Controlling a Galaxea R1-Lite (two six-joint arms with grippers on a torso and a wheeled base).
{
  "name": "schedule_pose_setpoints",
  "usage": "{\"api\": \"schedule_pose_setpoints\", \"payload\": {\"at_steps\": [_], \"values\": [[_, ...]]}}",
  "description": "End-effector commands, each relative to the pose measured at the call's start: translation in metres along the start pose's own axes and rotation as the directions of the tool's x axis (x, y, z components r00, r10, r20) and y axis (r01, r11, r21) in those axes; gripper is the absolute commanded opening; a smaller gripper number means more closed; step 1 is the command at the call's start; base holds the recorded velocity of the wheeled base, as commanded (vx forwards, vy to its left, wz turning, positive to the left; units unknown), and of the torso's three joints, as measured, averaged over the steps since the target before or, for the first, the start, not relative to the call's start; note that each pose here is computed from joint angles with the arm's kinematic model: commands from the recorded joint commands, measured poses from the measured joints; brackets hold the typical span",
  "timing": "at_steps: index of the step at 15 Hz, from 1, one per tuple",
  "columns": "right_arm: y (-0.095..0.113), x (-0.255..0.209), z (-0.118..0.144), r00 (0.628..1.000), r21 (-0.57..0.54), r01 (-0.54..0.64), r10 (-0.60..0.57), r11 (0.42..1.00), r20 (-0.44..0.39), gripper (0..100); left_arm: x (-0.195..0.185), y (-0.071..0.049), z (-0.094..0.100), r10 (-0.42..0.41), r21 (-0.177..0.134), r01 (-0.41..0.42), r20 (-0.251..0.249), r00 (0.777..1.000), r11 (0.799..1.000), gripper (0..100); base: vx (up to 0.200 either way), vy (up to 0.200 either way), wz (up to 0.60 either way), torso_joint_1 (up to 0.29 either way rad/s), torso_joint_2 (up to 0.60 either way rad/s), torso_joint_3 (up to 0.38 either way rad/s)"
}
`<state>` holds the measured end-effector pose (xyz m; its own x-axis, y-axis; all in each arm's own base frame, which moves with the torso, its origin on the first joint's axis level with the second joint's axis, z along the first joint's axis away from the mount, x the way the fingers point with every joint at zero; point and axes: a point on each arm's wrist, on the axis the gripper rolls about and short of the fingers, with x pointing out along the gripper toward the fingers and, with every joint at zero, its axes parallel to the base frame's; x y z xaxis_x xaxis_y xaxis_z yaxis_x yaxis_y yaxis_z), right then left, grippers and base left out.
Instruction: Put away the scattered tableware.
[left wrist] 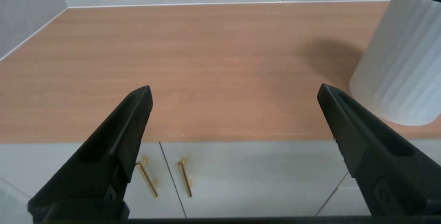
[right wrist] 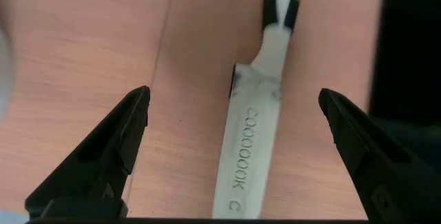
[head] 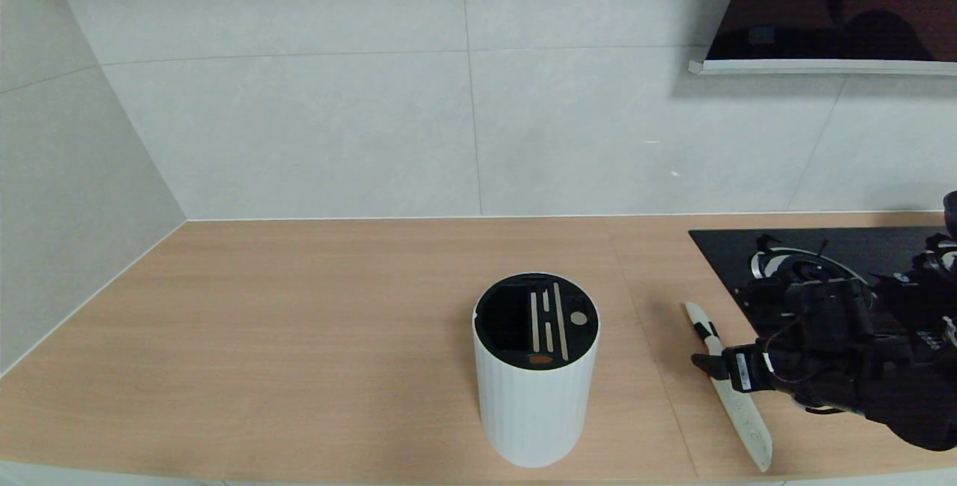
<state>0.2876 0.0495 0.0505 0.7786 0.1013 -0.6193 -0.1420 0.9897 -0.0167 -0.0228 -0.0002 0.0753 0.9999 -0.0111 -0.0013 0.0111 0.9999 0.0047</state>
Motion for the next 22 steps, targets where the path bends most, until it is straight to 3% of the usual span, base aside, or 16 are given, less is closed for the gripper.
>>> {"api": "schedule_pose_setpoints", "payload": {"at_steps": [1,5,22], "values": [[0.0,0.016,-0.009,0.999,0.004,0.03,-0.03,1.0,-0.023,100,0.0,0.0,0.0,0.0,0.0,0.0,0.0,1.0,1.0,100,0.0,0.0,0.0,0.0,0.0,0.0],[-0.003,0.036,-0.01,0.995,0.062,0.095,-0.097,0.994,0.028,100,0.0,0.0,0.0,0.0,0.0,0.0,0.0,1.0,1.0,100,0.0,0.0,0.0,0.0,0.0,0.0],[-0.003,0.054,-0.025,0.991,0.058,0.134,-0.133,0.989,-0.035,100,0.0,0.0,0.0,0.0,0.0,0.0,0.0,1.0,1.0,100,0.0,0.0,0.0,0.0,0.0,0.0]]}}
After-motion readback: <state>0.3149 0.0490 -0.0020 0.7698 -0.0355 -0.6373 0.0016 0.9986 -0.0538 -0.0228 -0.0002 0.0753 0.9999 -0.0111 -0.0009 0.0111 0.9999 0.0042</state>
